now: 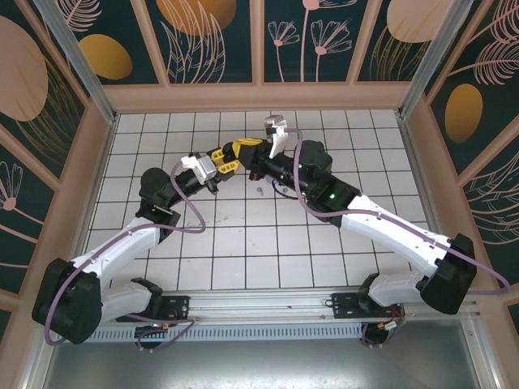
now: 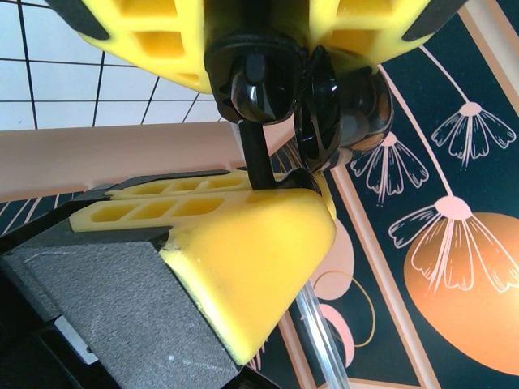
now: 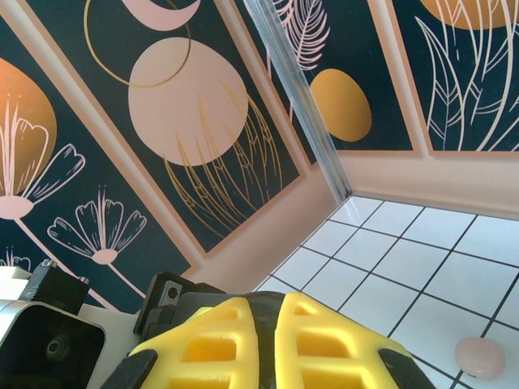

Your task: Insert the wireless bluetooth earbuds into the charging case

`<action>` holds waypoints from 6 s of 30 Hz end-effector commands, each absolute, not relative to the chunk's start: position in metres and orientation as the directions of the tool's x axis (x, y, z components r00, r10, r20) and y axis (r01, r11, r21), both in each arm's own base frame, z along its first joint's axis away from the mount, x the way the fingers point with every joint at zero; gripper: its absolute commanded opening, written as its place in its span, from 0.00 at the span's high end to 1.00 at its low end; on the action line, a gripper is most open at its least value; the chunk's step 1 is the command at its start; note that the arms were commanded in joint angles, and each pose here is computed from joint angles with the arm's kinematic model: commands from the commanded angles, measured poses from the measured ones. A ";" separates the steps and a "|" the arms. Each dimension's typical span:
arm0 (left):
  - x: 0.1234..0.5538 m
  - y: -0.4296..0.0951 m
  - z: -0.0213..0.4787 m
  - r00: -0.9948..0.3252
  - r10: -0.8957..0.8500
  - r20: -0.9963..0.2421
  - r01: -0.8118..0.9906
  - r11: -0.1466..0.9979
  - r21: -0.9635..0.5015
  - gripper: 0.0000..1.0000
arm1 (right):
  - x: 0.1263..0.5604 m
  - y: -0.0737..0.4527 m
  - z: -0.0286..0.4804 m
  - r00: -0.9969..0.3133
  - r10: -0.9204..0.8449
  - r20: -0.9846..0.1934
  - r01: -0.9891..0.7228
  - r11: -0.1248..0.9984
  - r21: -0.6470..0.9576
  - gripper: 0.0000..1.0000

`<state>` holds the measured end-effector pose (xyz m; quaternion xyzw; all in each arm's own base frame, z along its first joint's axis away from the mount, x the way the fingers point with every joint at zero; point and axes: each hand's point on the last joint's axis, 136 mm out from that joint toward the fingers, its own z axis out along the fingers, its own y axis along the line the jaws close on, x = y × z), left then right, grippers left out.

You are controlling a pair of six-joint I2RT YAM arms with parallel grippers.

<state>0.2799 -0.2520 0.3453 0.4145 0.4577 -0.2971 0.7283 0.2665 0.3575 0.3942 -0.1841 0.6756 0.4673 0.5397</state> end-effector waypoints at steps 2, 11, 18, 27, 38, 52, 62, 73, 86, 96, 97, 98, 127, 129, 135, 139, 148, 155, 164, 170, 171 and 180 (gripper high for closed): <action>0.269 -0.252 0.377 0.478 -0.110 -0.872 0.797 0.471 0.378 1.00 | 0.259 0.359 0.393 -0.371 0.251 -0.894 -0.760 0.472 0.448 0.91; 0.270 -0.252 0.380 0.476 -0.115 -0.872 0.797 0.474 0.373 1.00 | 0.249 0.365 0.387 -0.396 0.224 -0.891 -0.768 0.451 0.454 0.91; 0.270 -0.251 0.382 0.475 -0.117 -0.872 0.798 0.475 0.371 1.00 | 0.246 0.364 0.377 -0.416 0.214 -0.884 -0.756 0.459 0.467 0.91; 0.267 -0.251 0.386 0.482 -0.124 -0.867 0.797 0.474 0.375 1.00 | 0.248 0.366 0.364 -0.428 0.195 -0.883 -0.740 0.485 0.466 0.91; 0.263 -0.250 0.389 0.483 -0.136 -0.865 0.800 0.469 0.374 1.00 | 0.260 0.375 0.329 -0.450 0.107 -0.886 -0.719 0.546 0.431 0.92; 0.262 -0.250 0.388 0.494 -0.134 -0.859 0.796 0.466 0.386 1.00 | 0.251 0.369 0.333 -0.462 0.107 -0.881 -0.724 0.528 0.444 0.92; 0.265 -0.251 0.371 0.502 -0.114 -0.858 0.789 0.467 0.399 1.00 | 0.248 0.355 0.391 -0.390 0.230 -0.892 -0.741 0.496 0.452 0.92; 0.278 -0.258 0.356 0.508 -0.066 -0.859 0.778 0.464 0.424 1.00 | 0.232 0.342 0.418 -0.326 0.249 -0.912 -0.795 0.450 0.407 0.91; 0.279 -0.261 0.360 0.494 -0.074 -0.866 0.793 0.446 0.415 1.00 | 0.245 0.335 0.412 -0.313 0.254 -0.915 -0.787 0.469 0.400 0.91; 0.277 -0.262 0.363 0.489 -0.084 -0.868 0.804 0.431 0.411 1.00 | 0.253 0.345 0.404 -0.330 0.251 -0.910 -0.793 0.449 0.411 0.91; 0.277 -0.262 0.363 0.489 -0.086 -0.868 0.804 0.430 0.411 1.00 | 0.254 0.346 0.403 -0.333 0.249 -0.909 -0.792 0.450 0.413 0.91; 0.276 -0.263 0.364 0.489 -0.088 -0.868 0.805 0.429 0.411 1.00 | 0.255 0.347 0.402 -0.333 0.249 -0.909 -0.793 0.449 0.413 0.91; 0.277 -0.265 0.367 0.472 -0.103 -0.876 0.821 0.414 0.393 1.00 | 0.260 0.338 0.421 -0.297 0.312 -0.902 -0.801 0.433 0.414 0.91; 0.276 -0.265 0.367 0.470 -0.104 -0.877 0.823 0.409 0.393 1.00 | 0.261 0.338 0.422 -0.292 0.318 -0.902 -0.800 0.435 0.413 0.91; 0.277 -0.266 0.365 0.463 -0.104 -0.880 0.828 0.405 0.388 1.00 | 0.264 0.341 0.422 -0.300 0.320 -0.899 -0.804 0.423 0.418 0.92; 0.276 -0.266 0.366 0.460 -0.109 -0.882 0.831 0.404 0.383 1.00 | 0.264 0.345 0.419 -0.315 0.310 -0.897 -0.806 0.412 0.425 0.92; 0.276 -0.265 0.370 0.463 -0.116 -0.879 0.829 0.407 0.383 1.00 | 0.265 0.350 0.405 -0.356 0.291 -0.888 -0.795 0.405 0.451 0.92; 0.273 -0.264 0.377 0.470 -0.137 -0.872 0.828 0.411 0.382 1.00 | 0.268 0.350 0.392 -0.377 0.272 -0.885 -0.778 0.425 0.463 0.92; 0.269 -0.262 0.388 0.474 -0.165 -0.865 0.831 0.410 0.377 1.00 | 0.269 0.349 0.373 -0.403 0.250 -0.881 -0.758 0.448 0.474 0.93; 0.269 -0.262 0.391 0.472 -0.169 -0.866 0.832 0.409 0.374 1.00 | 0.269 0.352 0.368 -0.410 0.230 -0.883 -0.765 0.441 0.470 0.93; 0.270 -0.263 0.392 0.470 -0.168 -0.866 0.833 0.409 0.373 1.00 | 0.268 0.353 0.368 -0.409 0.228 -0.884 -0.767 0.438 0.468 0.94; 0.274 -0.263 0.388 0.474 -0.153 -0.867 0.827 0.417 0.378 1.00 | 0.257 0.352 0.376 -0.384 0.216 -0.898 -0.804 0.400 0.440 0.95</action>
